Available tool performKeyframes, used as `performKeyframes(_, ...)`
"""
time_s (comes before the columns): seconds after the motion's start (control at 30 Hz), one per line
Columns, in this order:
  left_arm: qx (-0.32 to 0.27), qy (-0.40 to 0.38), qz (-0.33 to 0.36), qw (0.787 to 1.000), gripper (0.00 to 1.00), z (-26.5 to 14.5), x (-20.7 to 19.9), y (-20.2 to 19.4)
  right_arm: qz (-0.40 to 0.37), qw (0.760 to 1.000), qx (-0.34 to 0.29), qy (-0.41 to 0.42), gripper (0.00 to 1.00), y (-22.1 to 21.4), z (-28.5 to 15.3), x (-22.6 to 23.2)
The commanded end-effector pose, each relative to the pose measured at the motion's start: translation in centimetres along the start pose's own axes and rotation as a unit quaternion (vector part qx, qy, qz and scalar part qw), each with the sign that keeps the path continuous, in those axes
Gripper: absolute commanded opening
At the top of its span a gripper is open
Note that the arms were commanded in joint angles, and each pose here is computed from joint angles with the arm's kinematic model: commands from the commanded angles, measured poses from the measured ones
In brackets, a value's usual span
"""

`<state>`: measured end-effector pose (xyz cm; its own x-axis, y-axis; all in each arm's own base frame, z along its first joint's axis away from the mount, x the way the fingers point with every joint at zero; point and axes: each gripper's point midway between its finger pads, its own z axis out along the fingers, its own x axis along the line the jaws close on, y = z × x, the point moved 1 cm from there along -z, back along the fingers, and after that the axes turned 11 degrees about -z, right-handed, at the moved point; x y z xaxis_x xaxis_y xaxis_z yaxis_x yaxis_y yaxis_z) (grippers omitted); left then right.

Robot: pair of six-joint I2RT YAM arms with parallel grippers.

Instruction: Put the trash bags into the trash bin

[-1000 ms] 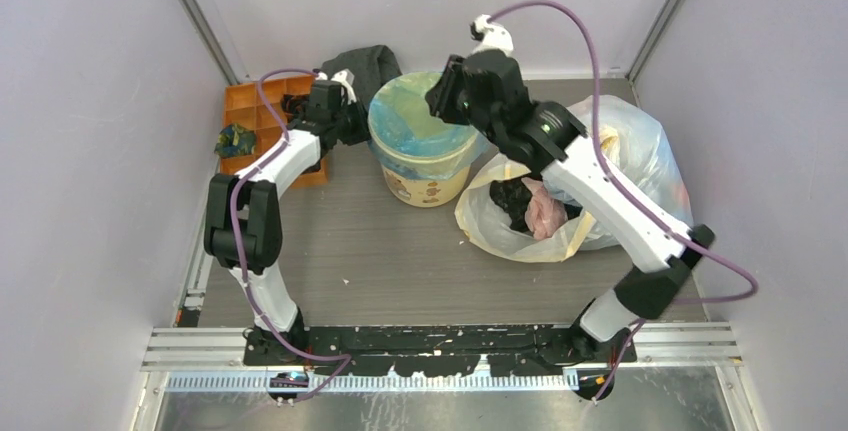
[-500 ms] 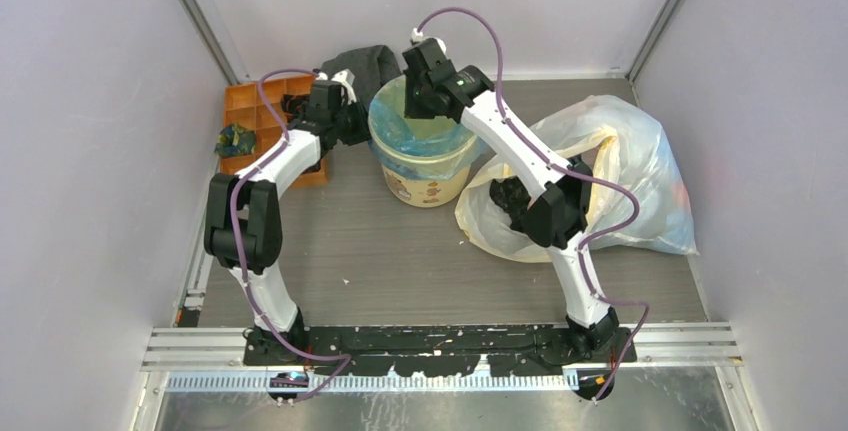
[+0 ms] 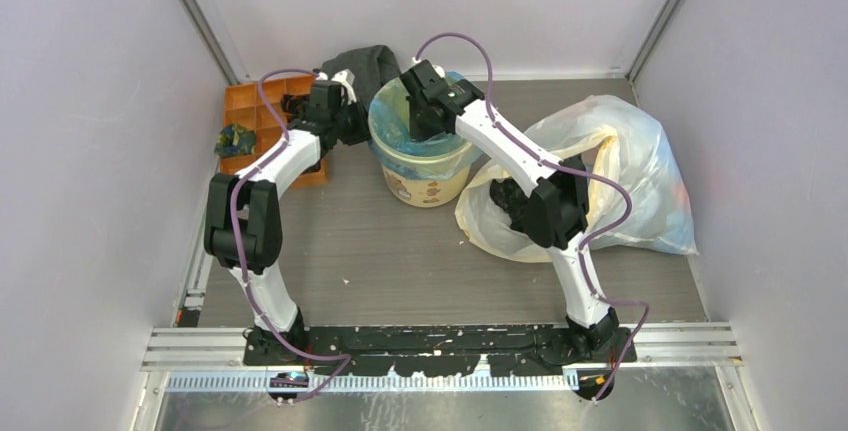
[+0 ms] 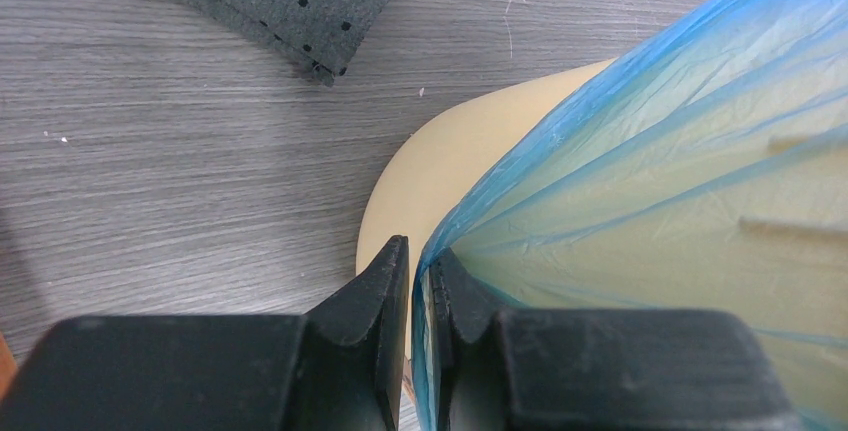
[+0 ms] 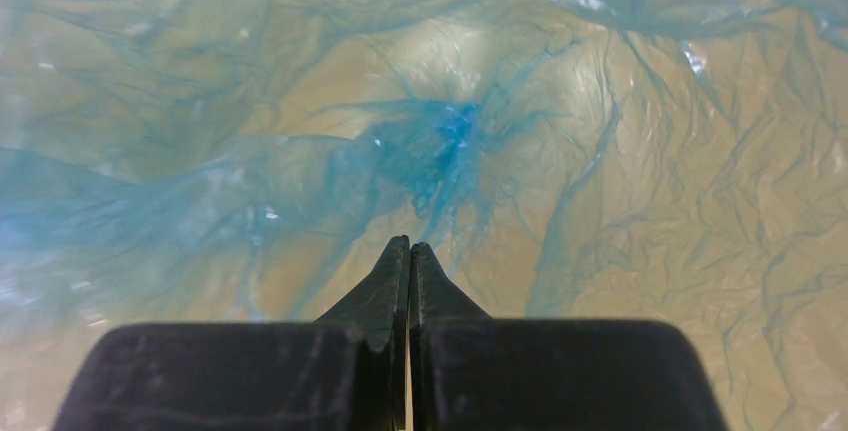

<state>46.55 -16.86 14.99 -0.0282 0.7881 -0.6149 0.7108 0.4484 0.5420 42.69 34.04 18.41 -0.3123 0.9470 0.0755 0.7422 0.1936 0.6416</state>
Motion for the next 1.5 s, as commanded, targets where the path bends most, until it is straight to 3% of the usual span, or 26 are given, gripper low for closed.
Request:
performKeyframes(0.0, -0.017, -0.032, 0.011, 0.999, 0.15, -0.6, -2.2, 1.4, -0.003, 1.000, -0.024, 0.001, 0.01, 1.1, -2.3, -0.2)
performKeyframes(0.67, -0.018, -0.027, 0.015, 0.999, 0.15, -0.7, -2.1, 1.4, -0.029, 0.999, 0.026, -0.011, 0.01, -2.2, 2.0, -0.5)
performKeyframes(1.47, -0.021, -0.026, 0.022, 0.999, 0.15, -1.1, -2.2, 1.7, -0.096, 0.994, 0.041, -0.026, 0.01, -4.1, 2.3, -1.2)
